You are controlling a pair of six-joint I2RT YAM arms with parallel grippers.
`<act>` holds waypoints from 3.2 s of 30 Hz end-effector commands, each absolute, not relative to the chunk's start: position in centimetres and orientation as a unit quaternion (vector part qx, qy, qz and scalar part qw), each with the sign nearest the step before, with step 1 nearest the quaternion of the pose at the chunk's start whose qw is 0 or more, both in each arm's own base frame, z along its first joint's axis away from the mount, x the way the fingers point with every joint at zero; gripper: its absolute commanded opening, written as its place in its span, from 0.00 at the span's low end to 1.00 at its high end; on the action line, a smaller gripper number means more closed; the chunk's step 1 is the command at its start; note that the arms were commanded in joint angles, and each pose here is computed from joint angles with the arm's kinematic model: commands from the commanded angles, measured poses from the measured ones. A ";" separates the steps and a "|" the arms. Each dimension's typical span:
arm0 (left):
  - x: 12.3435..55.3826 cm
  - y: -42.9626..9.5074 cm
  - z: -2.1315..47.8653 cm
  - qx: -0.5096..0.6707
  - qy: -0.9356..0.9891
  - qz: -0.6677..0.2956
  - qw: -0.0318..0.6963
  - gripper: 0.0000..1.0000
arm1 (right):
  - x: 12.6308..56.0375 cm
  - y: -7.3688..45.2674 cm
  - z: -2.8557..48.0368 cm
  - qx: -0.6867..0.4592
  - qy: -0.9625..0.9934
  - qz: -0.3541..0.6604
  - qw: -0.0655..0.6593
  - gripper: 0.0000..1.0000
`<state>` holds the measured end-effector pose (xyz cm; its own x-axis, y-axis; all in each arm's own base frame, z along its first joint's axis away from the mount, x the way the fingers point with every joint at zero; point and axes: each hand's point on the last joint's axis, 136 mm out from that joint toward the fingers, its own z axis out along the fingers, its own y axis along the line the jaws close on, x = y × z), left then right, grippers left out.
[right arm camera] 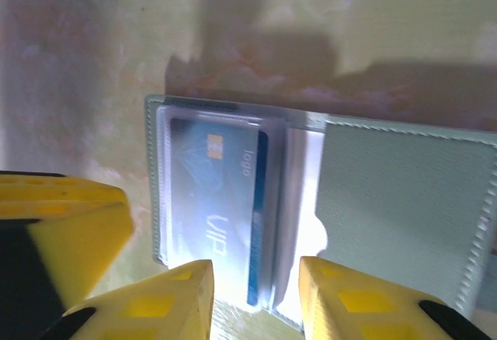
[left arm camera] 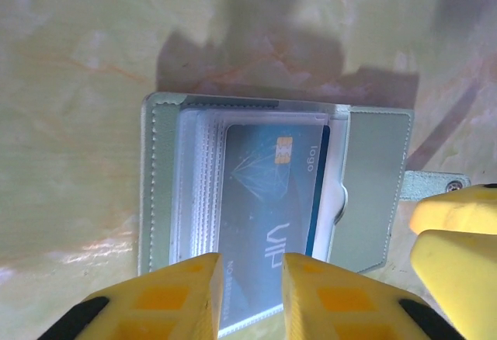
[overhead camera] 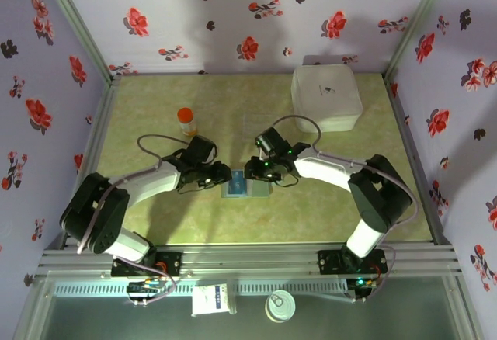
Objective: Take the credit cards out of the card holder
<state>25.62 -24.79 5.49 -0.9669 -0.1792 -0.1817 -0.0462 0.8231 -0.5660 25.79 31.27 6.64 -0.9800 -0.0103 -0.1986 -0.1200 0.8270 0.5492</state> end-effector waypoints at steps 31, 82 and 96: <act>25.3 -24.2 2.9 -0.044 0.964 -0.245 0.094 0.06 | 25.5 33.4 2.4 -0.028 0.946 0.320 0.042 0.21; 25.6 -26.0 3.1 -0.028 0.960 -0.266 0.085 0.01 | 24.8 33.2 2.8 -0.041 0.949 0.310 0.031 0.24; 25.8 -25.9 3.5 -0.027 0.961 -0.260 0.088 0.01 | 25.2 32.5 5.7 -0.050 0.949 0.306 0.065 0.25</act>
<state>25.62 -25.82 3.19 -0.9825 -0.1163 -0.1458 -0.0238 0.8535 -0.5205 25.10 32.61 3.76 -0.9920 -0.0485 -0.1164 -0.1075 0.8078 0.5795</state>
